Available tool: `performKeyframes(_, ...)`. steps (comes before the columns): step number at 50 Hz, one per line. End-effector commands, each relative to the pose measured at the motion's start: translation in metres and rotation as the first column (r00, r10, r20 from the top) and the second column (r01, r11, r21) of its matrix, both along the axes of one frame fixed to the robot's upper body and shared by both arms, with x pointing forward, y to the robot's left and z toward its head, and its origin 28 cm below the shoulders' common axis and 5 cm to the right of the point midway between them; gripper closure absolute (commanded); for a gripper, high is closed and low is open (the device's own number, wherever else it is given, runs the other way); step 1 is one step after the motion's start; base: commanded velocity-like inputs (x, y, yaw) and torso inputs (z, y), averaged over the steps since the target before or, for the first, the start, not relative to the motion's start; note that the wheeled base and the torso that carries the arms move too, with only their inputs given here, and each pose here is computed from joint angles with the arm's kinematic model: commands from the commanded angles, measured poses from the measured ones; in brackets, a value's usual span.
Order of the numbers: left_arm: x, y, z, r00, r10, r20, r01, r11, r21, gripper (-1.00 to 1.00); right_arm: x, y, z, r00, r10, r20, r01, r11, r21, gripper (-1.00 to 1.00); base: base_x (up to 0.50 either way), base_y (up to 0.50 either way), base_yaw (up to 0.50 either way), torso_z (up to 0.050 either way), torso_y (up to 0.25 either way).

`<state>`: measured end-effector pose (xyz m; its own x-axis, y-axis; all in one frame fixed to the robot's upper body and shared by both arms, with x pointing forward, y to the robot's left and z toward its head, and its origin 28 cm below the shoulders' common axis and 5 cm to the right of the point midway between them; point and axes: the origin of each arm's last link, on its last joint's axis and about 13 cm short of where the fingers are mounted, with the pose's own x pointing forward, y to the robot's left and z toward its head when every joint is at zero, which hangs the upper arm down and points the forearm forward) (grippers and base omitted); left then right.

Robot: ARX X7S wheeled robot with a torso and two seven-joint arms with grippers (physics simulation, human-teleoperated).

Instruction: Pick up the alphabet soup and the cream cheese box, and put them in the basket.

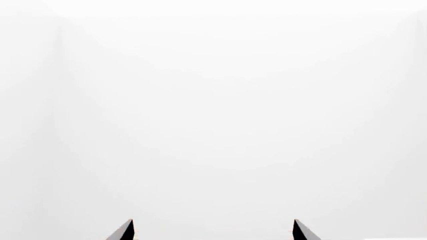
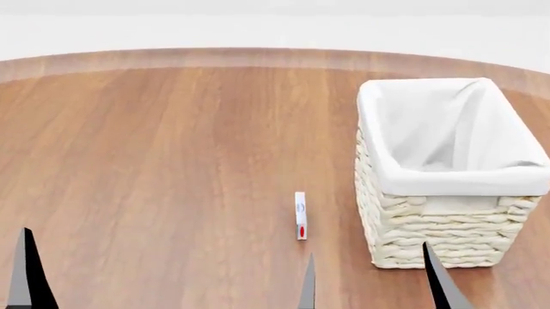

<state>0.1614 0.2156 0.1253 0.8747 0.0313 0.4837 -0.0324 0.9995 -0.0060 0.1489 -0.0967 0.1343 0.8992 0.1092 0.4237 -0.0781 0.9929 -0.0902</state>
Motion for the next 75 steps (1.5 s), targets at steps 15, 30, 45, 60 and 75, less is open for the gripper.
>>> performKeyframes(15,-0.0006,-0.0015,0.0005,0.999,-0.033,-0.013,0.033,0.999,0.012,-1.0,0.0018,-0.0004,-0.0011,1.0,0.006,-0.004,-0.006,1.0,0.008,-1.0,0.2,0.0,0.0,0.0,0.0)
performKeyframes(30,-0.0002,-0.0012,0.0001,0.999,-0.035,-0.008,0.035,0.999,-0.001,-1.0,0.0021,0.0007,-0.0017,1.0,0.012,-0.008,-0.012,1.0,0.005,-1.0,0.2,0.0,0.0,0.0,0.001)
performKeyframes(45,-0.0012,-0.0009,-0.0004,0.999,-0.033,-0.008,0.033,0.999,0.008,-1.0,0.0019,0.0014,-0.0023,1.0,0.016,-0.01,-0.016,1.0,0.005,-1.0,0.2,0.0,0.0,0.0,0.0)
performKeyframes(60,-0.0008,-0.0019,-0.0023,0.999,-0.03,-0.014,0.03,0.999,0.024,-1.0,0.0024,0.0004,-0.0033,1.0,-0.018,0.005,0.018,0.999,0.027,-1.0,0.14,0.0,0.0,0.0,0.001)
performKeyframes(75,-0.0005,-0.0026,-0.002,1.0,-0.024,-0.018,0.024,0.999,0.028,-1.0,0.002,-0.0005,-0.0022,1.0,-0.014,0.005,0.014,0.999,0.034,-1.0,0.0,0.0,0.0,0.0,-0.042)
